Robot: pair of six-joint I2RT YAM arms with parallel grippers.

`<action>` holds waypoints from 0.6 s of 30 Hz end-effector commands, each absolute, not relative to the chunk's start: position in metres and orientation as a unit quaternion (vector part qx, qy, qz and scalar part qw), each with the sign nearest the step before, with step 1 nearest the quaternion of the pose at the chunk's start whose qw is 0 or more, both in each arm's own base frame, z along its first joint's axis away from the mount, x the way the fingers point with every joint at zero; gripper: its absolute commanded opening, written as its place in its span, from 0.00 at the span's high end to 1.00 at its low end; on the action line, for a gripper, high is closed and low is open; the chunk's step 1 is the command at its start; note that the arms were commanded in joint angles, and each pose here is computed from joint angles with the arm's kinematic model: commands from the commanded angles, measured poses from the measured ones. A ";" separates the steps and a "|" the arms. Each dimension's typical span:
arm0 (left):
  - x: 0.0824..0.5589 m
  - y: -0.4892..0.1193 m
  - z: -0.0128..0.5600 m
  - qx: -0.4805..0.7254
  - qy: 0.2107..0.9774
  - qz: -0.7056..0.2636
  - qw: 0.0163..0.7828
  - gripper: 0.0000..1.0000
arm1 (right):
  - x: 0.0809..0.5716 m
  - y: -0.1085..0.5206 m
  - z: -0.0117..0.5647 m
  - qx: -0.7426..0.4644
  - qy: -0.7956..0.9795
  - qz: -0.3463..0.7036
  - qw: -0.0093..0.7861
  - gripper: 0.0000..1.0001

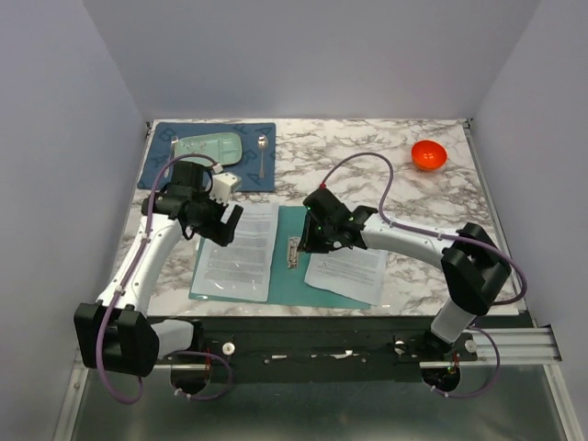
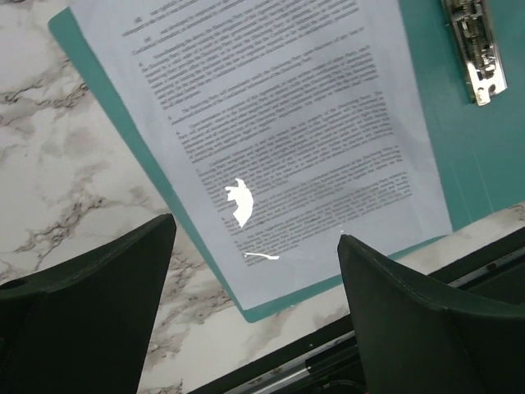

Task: Put the files into the folder

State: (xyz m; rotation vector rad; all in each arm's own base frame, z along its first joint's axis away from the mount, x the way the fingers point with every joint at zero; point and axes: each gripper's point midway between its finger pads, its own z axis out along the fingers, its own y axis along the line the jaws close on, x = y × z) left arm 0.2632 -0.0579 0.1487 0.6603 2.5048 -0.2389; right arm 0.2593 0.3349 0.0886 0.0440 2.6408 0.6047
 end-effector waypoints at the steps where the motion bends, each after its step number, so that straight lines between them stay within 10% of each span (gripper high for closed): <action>1: 0.267 -0.104 0.160 0.258 0.917 -0.133 0.273 0.07 | 0.231 0.342 0.062 0.031 0.946 0.278 0.164 0.66; 18: 0.267 -0.213 0.106 0.319 0.904 -0.169 0.230 0.45 | 0.235 0.347 0.024 0.041 0.949 0.277 0.146 0.73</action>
